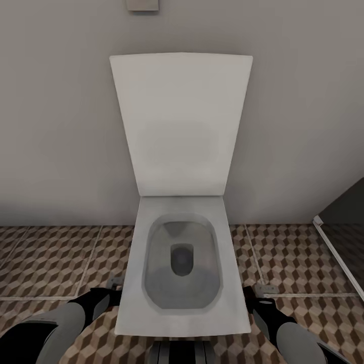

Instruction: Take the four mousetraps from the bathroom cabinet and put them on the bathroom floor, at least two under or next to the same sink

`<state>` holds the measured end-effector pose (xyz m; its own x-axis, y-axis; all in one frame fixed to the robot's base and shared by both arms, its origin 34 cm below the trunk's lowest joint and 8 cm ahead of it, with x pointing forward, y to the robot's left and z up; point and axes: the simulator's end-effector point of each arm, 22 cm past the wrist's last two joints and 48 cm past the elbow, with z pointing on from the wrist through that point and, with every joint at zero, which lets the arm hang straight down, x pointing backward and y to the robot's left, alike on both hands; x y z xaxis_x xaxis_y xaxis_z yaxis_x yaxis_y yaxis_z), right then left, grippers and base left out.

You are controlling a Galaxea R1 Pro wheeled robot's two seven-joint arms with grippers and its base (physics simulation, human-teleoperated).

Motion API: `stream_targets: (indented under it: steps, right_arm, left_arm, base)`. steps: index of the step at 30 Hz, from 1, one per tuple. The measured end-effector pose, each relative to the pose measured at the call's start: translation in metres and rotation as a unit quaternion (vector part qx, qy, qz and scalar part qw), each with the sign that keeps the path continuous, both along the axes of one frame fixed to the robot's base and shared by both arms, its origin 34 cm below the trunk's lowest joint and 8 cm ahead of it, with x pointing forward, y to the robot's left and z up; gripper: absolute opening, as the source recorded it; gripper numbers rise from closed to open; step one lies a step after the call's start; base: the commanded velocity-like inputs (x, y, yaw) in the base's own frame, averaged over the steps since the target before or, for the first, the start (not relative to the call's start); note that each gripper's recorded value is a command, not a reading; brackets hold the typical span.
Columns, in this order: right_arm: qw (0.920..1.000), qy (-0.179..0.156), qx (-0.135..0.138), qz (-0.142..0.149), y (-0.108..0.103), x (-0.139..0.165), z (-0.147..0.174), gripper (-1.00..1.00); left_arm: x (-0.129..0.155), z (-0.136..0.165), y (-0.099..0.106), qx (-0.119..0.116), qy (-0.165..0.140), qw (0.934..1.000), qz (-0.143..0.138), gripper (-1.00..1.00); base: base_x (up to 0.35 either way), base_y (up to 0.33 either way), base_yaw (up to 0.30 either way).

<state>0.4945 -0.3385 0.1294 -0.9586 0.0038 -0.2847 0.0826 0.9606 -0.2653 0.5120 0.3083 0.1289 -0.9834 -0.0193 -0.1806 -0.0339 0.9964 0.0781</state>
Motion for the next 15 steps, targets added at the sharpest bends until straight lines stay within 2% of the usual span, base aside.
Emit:
stream_targets:
  steps: [15]
  right_arm:
    - [1.0, 0.0, -0.002, 0.002, -0.0011, 0.0002, 0.0002, -1.0]
  left_arm:
    - [0.003, 0.0007, -0.0009, 0.0, -0.004, 1.0, -0.002, -1.0]
  base:
    - [0.0, 0.0, 0.0]
